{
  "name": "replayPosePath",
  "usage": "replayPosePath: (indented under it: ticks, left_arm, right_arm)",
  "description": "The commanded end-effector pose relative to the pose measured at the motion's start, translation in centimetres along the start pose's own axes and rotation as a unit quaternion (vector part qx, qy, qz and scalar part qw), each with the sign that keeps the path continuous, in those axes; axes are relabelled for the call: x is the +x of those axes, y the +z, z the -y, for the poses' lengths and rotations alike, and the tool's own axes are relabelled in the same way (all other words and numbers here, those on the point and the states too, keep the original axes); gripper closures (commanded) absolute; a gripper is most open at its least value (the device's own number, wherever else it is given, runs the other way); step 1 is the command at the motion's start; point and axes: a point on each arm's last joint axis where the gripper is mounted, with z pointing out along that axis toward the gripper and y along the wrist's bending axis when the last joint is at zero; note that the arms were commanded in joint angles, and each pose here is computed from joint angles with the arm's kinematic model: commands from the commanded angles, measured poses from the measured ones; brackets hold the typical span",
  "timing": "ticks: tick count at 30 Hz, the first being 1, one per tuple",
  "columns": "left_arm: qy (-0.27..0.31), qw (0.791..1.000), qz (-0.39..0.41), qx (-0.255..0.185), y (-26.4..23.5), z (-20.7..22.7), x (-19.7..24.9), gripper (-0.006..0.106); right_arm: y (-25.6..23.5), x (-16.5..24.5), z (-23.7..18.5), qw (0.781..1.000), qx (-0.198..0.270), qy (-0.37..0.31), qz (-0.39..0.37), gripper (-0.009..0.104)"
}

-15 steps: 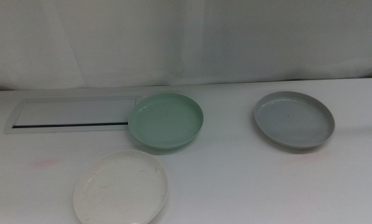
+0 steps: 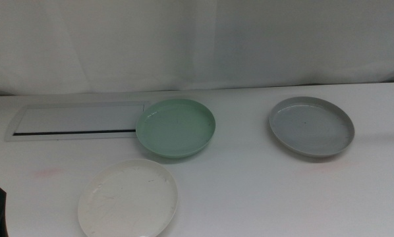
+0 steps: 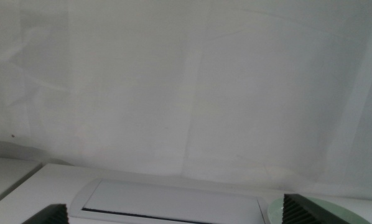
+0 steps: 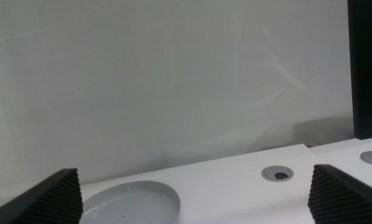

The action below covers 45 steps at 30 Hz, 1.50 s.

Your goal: Stack the three bowls on top of each other.

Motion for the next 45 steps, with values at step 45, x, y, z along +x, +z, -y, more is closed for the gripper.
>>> replayPosePath:
  ticks: [45]
  left_arm:
    - [0.003,0.848,-0.530,-0.017,14.7,4.8,-7.6,0.010]
  right_arm:
    - [0.0,1.1,0.2,1.000,0.005,0.023,-0.006,-0.008]
